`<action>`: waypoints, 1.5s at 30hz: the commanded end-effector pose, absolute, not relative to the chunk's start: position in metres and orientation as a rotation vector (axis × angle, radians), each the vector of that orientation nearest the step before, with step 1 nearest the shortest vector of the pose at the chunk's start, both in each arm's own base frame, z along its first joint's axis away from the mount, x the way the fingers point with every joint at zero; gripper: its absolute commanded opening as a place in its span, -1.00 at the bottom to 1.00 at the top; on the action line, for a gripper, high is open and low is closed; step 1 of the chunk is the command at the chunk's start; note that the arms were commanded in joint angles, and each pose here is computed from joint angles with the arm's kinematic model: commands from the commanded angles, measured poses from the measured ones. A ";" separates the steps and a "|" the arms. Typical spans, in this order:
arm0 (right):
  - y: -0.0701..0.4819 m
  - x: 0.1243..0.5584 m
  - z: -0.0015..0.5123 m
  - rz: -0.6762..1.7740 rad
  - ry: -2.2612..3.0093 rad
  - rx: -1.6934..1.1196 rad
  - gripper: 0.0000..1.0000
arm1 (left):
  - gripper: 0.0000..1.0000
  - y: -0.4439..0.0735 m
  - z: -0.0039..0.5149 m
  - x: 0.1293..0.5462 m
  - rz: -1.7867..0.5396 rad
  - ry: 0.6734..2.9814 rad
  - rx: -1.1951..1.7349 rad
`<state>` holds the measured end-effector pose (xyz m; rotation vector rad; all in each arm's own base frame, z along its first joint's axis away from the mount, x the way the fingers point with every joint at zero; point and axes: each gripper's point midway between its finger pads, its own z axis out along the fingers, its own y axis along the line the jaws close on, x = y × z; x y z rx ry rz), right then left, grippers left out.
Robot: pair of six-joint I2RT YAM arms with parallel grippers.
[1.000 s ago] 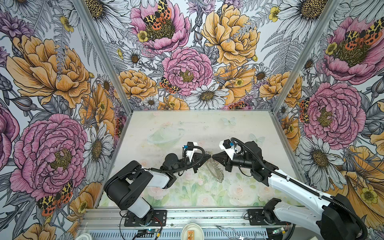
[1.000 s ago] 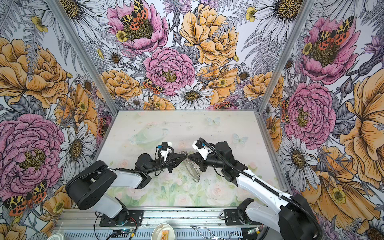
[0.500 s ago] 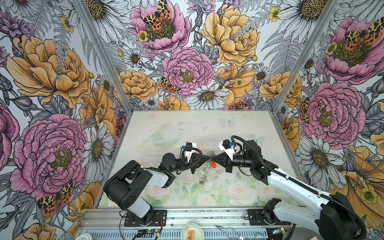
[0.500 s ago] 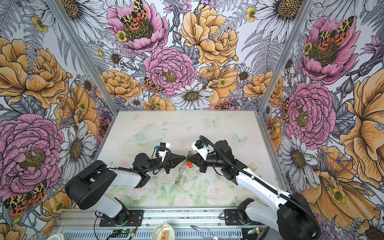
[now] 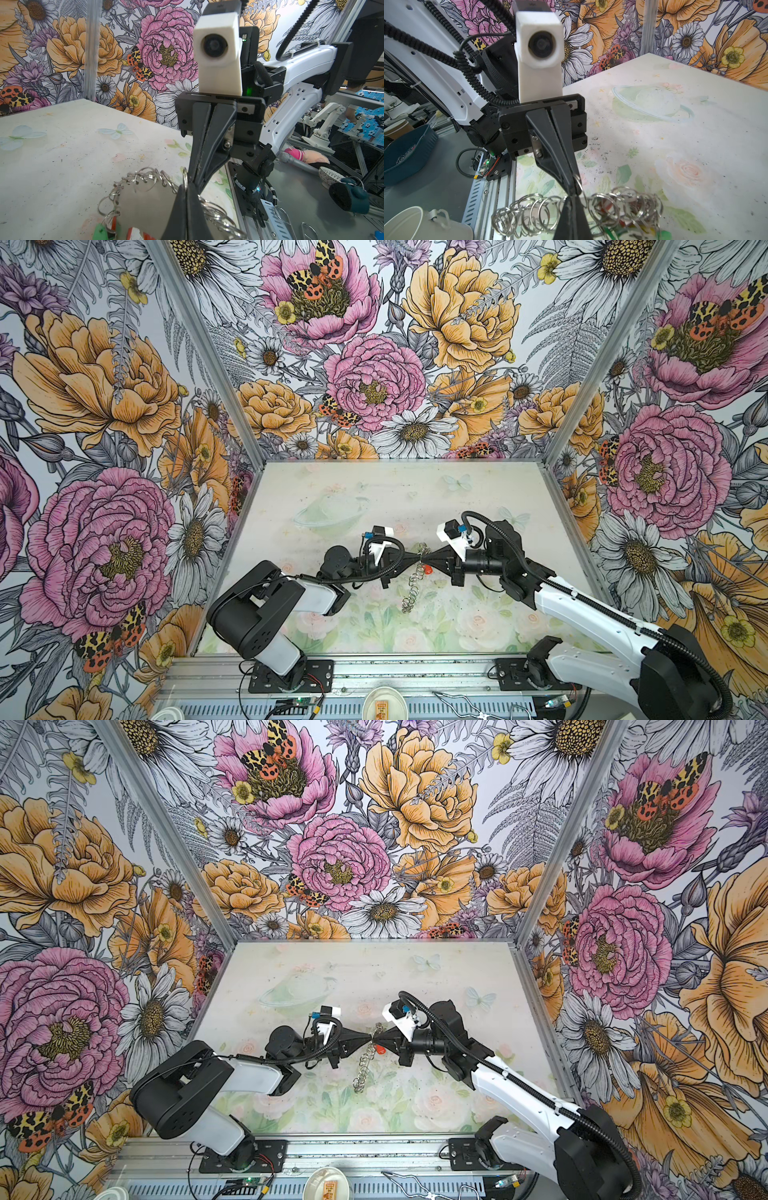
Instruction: Put the keys on the keyring
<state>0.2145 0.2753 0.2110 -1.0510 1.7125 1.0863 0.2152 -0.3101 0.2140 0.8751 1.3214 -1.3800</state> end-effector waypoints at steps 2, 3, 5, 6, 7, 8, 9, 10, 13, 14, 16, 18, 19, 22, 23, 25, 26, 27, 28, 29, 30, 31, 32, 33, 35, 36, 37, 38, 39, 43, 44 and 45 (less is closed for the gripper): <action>0.275 0.229 0.221 0.970 1.734 -1.035 -1.00 | -1.00 -0.305 0.222 0.212 -1.366 1.249 0.900; 0.275 0.230 0.219 0.957 1.749 -1.040 -1.00 | -1.00 -0.304 0.220 0.213 -1.363 1.255 0.898; 0.276 0.230 0.217 0.944 1.764 -1.043 -1.00 | -1.00 -0.303 0.218 0.214 -1.357 1.264 0.894; 0.277 0.228 0.217 0.948 1.763 -1.049 -1.00 | -1.00 -0.303 0.217 0.214 -1.357 1.264 0.894; 0.278 0.227 0.216 0.951 1.762 -1.054 -1.00 | -1.00 -0.303 0.218 0.214 -1.357 1.263 0.896; 0.278 0.226 0.216 0.954 1.760 -1.056 -1.00 | -1.00 -0.303 0.219 0.214 -1.357 1.258 0.896; 0.279 0.225 0.216 0.961 1.756 -1.061 -1.00 | -1.00 -0.303 0.220 0.213 -1.355 1.255 0.897; 0.278 0.225 0.217 0.966 1.752 -1.061 -1.00 | -1.00 -0.303 0.221 0.213 -1.355 1.252 0.898; 0.276 0.222 0.220 0.998 1.729 -1.064 -0.91 | -1.00 -0.301 0.221 0.212 -1.358 1.250 0.903; 0.275 0.222 0.221 0.995 1.719 -1.062 -0.82 | -1.00 -0.301 0.222 0.212 -1.358 1.249 0.905; 0.274 0.220 0.221 0.998 1.696 -1.066 -0.73 | -1.00 -0.300 0.221 0.211 -1.361 1.250 0.911; 0.276 0.216 0.223 1.026 1.676 -1.083 -0.71 | -1.00 -0.299 0.221 0.209 -1.368 1.247 0.918; 0.278 0.213 0.222 1.045 1.671 -1.094 -0.70 | -1.00 -0.299 0.221 0.207 -1.370 1.244 0.924; 0.281 0.207 0.219 1.097 1.666 -1.124 -0.63 | -1.00 -0.299 0.222 0.204 -1.374 1.238 0.935; 0.282 0.207 0.219 1.105 1.666 -1.127 -0.60 | -1.00 -0.298 0.223 0.204 -1.374 1.233 0.936; 0.283 0.205 0.216 1.116 1.667 -1.134 -0.58 | -1.00 -0.298 0.224 0.202 -1.373 1.223 0.944; 0.283 0.205 0.217 1.121 1.662 -1.139 -0.58 | -1.00 -0.298 0.225 0.202 -1.373 1.220 0.945; 0.284 0.203 0.216 1.133 1.659 -1.146 -0.58 | -1.00 -0.298 0.226 0.202 -1.371 1.218 0.946; 0.284 0.203 0.215 1.136 1.661 -1.149 -0.61 | -1.00 -0.298 0.227 0.201 -1.371 1.212 0.950; 0.285 0.203 0.214 1.138 1.667 -1.150 -0.64 | -1.00 -0.298 0.227 0.201 -1.373 1.211 0.953; 0.285 0.203 0.211 1.138 1.672 -1.151 -0.68 | -1.00 -0.298 0.227 0.201 -1.371 1.209 0.954; 0.285 0.203 0.210 1.138 1.677 -1.151 -0.72 | -1.00 -0.298 0.228 0.200 -1.371 1.204 0.957; 0.285 0.203 0.209 1.137 1.678 -1.151 -0.73 | -1.00 -0.298 0.229 0.200 -1.371 1.201 0.960; 0.285 0.204 0.208 1.139 1.680 -1.150 -0.76 | -1.00 -0.298 0.229 0.199 -1.376 1.200 0.965; 0.286 0.203 0.209 1.144 1.673 -1.154 -0.84 | -1.00 -0.299 0.229 0.198 -1.381 1.200 0.971; 0.286 0.203 0.211 1.148 1.666 -1.156 -0.88 | -1.00 -0.299 0.229 0.197 -1.383 1.196 0.975; 0.287 0.202 0.212 1.153 1.658 -1.159 -0.92 | -1.00 -0.299 0.229 0.197 -1.383 1.194 0.978; 0.287 0.201 0.212 1.153 1.656 -1.160 -0.94 | -1.00 -0.299 0.229 0.197 -1.382 1.195 0.977; 0.287 0.200 0.212 1.158 1.655 -1.164 -0.98 | -1.00 -0.299 0.229 0.197 -1.382 1.195 0.978; 0.290 0.197 0.210 1.184 1.654 -1.178 -1.00 | -1.00 -0.300 0.229 0.198 -1.383 1.192 0.979; 0.291 0.196 0.209 1.187 1.655 -1.185 -1.00 | -1.00 -0.300 0.229 0.198 -1.383 1.192 0.980; 0.292 0.195 0.207 1.188 1.663 -1.189 -1.00 | -1.00 -0.300 0.229 0.198 -1.383 1.193 0.978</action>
